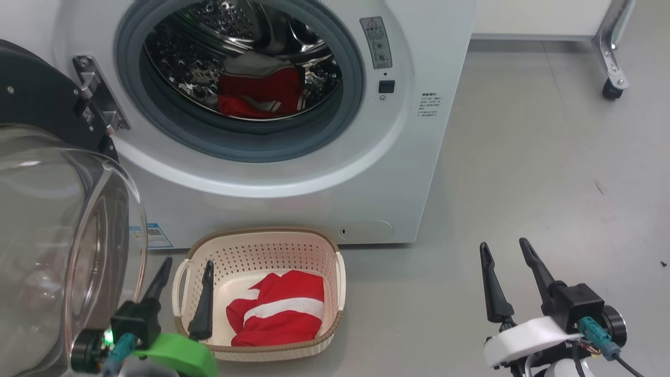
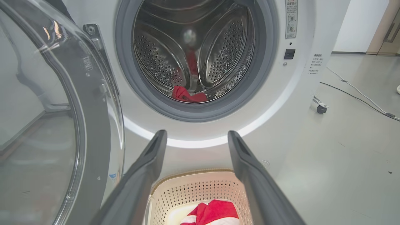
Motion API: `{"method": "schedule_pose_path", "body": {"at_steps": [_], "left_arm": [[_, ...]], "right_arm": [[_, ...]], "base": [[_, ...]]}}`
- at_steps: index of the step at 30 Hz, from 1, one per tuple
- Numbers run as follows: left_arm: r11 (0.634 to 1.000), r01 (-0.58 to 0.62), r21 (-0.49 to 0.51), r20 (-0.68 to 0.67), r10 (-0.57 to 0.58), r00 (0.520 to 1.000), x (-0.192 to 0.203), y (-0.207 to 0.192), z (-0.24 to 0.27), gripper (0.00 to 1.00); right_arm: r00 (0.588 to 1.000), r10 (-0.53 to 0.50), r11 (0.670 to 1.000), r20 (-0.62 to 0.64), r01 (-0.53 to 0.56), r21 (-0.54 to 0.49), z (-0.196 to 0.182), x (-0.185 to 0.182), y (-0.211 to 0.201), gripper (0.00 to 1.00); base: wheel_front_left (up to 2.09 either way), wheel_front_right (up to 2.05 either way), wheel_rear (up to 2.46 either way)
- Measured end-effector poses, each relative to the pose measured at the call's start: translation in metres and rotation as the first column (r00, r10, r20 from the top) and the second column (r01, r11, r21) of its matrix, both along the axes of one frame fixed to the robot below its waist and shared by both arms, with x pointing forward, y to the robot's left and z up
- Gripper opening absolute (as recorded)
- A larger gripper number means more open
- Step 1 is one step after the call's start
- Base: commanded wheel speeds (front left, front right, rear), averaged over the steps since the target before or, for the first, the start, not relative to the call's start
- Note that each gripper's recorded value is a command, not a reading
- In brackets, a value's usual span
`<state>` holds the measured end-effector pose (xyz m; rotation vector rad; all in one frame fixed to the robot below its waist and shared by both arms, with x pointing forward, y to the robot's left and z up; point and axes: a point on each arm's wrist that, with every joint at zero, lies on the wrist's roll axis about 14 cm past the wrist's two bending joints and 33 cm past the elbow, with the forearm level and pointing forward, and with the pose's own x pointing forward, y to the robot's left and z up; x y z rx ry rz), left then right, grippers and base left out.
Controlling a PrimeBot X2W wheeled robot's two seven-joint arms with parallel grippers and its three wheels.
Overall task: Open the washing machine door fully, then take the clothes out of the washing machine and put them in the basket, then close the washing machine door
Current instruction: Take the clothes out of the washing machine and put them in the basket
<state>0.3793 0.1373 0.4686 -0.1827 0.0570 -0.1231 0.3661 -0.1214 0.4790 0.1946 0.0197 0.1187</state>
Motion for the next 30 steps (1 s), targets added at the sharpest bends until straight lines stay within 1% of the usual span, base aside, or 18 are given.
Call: {"method": "schedule_pose_path", "body": {"at_steps": [3,11,19,30], "left_arm": [[1.000,-0.008,-0.005,-0.010,0.008,1.000,-0.017,0.002,-0.003,1.00],[1.000,0.003,-0.012,0.006,-0.003,1.000,-0.035,-0.004,0.001,1.00],[1.000,0.011,-0.020,0.032,-0.010,0.999,-0.039,-0.009,0.010,1.00],[0.999,0.019,-0.025,0.029,-0.018,0.999,-0.045,-0.013,0.013,1.00]], "right_arm": [[1.000,0.001,1.000,-0.004,-0.001,0.000,-0.001,-0.009,0.000,1.00],[1.000,-0.012,1.000,-0.012,0.012,0.000,-0.003,-0.026,-0.004,1.00],[1.000,-0.019,1.000,-0.005,0.019,0.003,-0.001,-0.030,-0.005,1.00],[1.000,-0.022,1.000,0.005,0.022,0.006,0.002,-0.030,-0.006,1.00]], "base": [[0.00,0.00,0.00],[0.00,0.00,0.00],[0.00,0.00,0.00],[0.00,0.00,0.00]]}}
